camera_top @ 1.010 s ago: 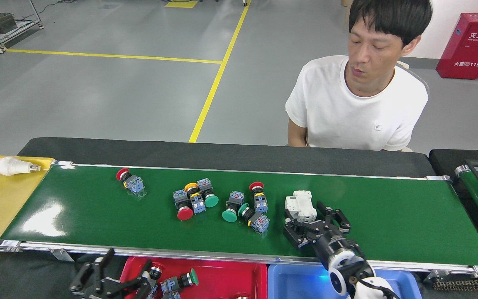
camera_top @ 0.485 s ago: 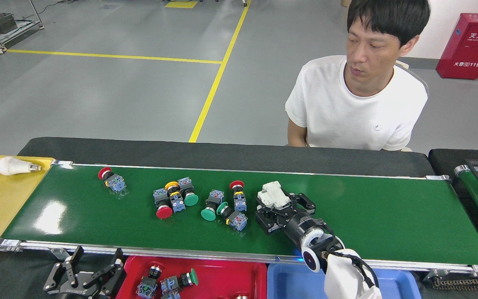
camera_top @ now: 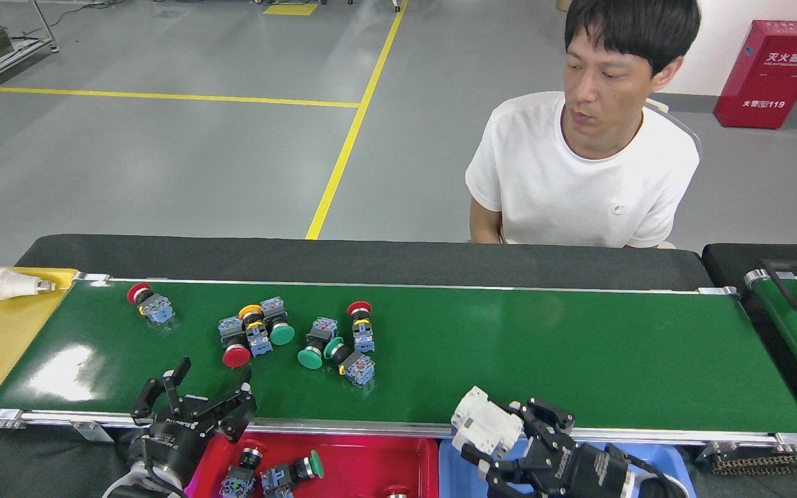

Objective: Pick switch part from conveyor to tray

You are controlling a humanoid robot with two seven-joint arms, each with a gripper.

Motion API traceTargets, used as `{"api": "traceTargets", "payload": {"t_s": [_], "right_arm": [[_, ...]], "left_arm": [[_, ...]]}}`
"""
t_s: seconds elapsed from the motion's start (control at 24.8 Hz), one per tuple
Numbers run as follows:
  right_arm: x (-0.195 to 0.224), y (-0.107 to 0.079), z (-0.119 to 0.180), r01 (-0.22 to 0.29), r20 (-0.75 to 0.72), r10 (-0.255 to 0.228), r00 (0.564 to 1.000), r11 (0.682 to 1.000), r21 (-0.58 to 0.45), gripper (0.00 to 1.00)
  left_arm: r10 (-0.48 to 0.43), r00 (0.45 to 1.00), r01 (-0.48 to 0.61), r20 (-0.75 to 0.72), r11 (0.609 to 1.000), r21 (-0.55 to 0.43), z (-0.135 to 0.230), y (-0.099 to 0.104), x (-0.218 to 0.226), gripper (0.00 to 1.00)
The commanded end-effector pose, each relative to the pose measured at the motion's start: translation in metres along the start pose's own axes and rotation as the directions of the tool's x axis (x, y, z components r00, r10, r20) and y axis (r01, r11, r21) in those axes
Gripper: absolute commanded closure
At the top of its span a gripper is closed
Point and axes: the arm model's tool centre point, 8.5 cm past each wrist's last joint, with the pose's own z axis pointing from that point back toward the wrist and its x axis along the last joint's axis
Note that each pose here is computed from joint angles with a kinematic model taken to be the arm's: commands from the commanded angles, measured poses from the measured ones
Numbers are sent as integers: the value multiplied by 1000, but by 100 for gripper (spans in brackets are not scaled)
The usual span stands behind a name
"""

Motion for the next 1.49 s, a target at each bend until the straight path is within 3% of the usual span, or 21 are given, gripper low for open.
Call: {"api": "traceTargets", "payload": {"t_s": [0.0,0.04,0.08,0.36,0.48,0.61,0.65,0.77,0.81,0.93,1.01,1.13,1.21,1.33,1.45], "right_arm": [[4,0,6,-4,13,4,1000,1000,-1,53],[6,3,8,2,9,-2,1000,1000,9,17],[4,4,9,3,2,-3,1000,1000,15,0],[-11,-11,17,-8,-69,6,998,999,-37,2],[-22,-28,19,-25,-117,12,993,994,-104,2],[-44,-58,17,-77,-170,47,984,982,-172,2],[-52,-63,19,-85,-188,50,981,980,-182,2],[-80,-66,32,-55,-400,-27,916,980,-191,2],[-88,-65,36,-48,-473,-47,880,981,-188,2],[-108,-62,50,-41,-653,-90,752,982,-182,2],[-114,-60,61,-71,-728,-104,678,976,-205,2],[-108,-52,90,-176,-769,-96,632,949,-263,2],[-97,-51,111,-214,-785,-82,615,940,-266,2],[-83,-49,143,-249,-814,-77,576,932,-264,2],[-72,-37,159,-274,-824,-73,561,923,-269,2]], "left_arm": [[-11,1000,11,-19,1000,4,-15,8,-10,0],[-15,1000,15,-26,1000,-6,-21,9,-17,0],[-18,999,17,-35,1000,-12,-25,9,-22,0],[-15,998,11,-65,998,-67,-54,11,-49,0],[-4,997,-3,-77,996,-90,-64,11,-54,1],[-24,998,18,-66,995,-97,-69,11,-56,30],[-34,998,30,-59,997,-70,-69,14,-57,50],[-30,999,29,-29,998,-54,-69,16,-55,86],[-26,1000,25,-12,998,-51,-67,15,-52,90],[-1,1000,1,8,1000,2,-60,21,-46,92],[6,999,-8,34,998,61,-41,28,-43,92],[-35,997,25,69,990,138,4,32,-29,92],[-65,992,46,111,985,165,35,31,-13,91],[-91,978,59,187,984,171,85,22,13,91],[-103,956,65,274,987,145,105,9,44,90]]}}
